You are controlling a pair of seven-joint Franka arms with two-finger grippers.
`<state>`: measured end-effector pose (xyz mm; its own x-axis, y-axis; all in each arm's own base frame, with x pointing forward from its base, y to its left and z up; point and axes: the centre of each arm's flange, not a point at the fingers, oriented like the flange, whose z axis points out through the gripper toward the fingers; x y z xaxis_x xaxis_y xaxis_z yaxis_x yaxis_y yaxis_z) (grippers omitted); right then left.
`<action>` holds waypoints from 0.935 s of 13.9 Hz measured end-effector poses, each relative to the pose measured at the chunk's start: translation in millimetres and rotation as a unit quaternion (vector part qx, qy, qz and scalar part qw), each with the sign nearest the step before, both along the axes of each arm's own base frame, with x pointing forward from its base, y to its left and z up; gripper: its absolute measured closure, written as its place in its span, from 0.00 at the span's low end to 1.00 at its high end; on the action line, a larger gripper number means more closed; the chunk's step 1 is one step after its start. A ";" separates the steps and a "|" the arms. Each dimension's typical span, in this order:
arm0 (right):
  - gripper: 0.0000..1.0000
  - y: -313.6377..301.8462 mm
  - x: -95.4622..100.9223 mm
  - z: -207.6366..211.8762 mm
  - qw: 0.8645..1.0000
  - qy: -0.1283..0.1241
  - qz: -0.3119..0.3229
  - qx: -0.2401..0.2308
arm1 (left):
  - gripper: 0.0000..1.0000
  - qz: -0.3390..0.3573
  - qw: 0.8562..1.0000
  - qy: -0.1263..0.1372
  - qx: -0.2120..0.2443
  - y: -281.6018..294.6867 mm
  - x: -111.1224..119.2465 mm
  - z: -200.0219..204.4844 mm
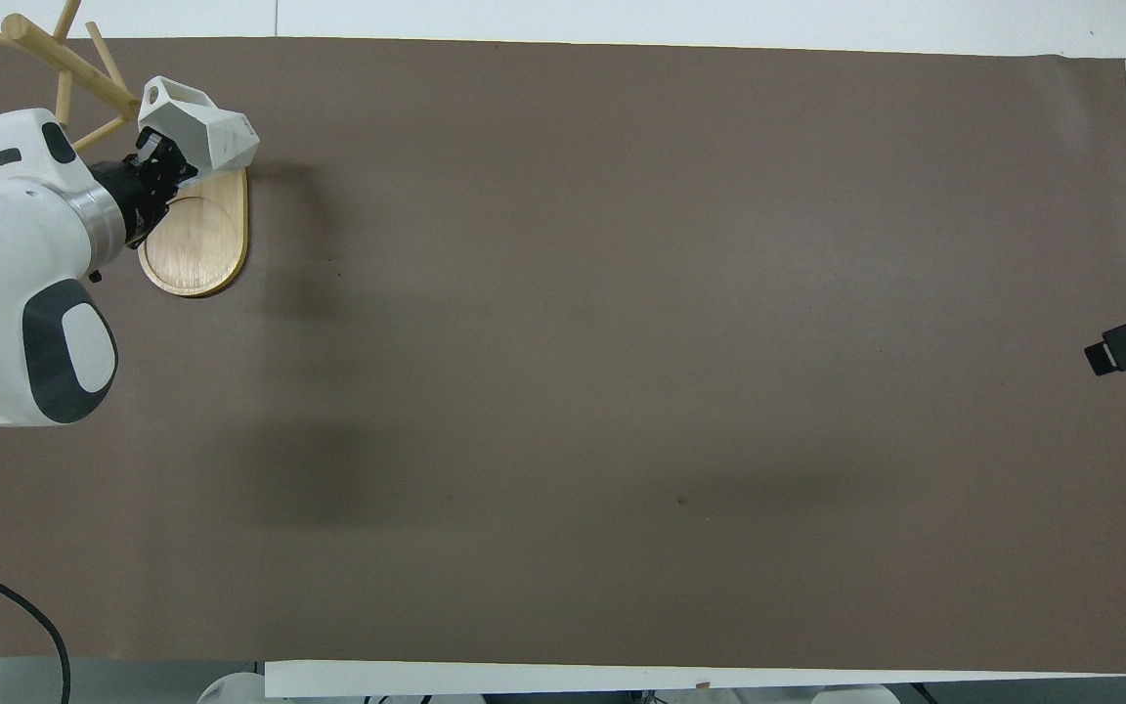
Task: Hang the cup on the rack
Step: 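Release the cup and withdraw the left gripper from the rack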
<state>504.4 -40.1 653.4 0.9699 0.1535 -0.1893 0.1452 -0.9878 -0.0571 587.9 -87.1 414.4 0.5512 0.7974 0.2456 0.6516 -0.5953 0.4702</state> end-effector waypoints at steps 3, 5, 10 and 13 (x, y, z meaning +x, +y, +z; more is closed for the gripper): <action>0.00 -1.0 0.4 -8.7 0.999 0.011 -0.043 -0.011 | 0.63 0.014 1.000 0.026 0.000 14.0 -0.6 -6.2; 0.00 -6.2 1.0 -15.5 0.998 0.019 -0.053 -0.012 | 0.40 0.022 0.998 0.064 -0.008 11.1 -6.6 -4.1; 0.00 -16.1 0.0 -19.3 0.997 0.024 -0.071 -0.013 | 0.00 -0.006 0.978 0.206 -0.016 -16.9 -68.4 60.4; 0.00 -19.1 0.2 -19.1 0.996 0.022 -0.081 -0.017 | 0.00 -0.034 0.972 0.230 0.028 -1.0 -94.2 105.3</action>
<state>504.6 -59.2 634.3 0.9721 -0.0123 -0.2344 -0.0187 -0.9995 -0.0255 493.7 -88.1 519.7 0.6642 0.7475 0.0035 0.7432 -0.6609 0.1042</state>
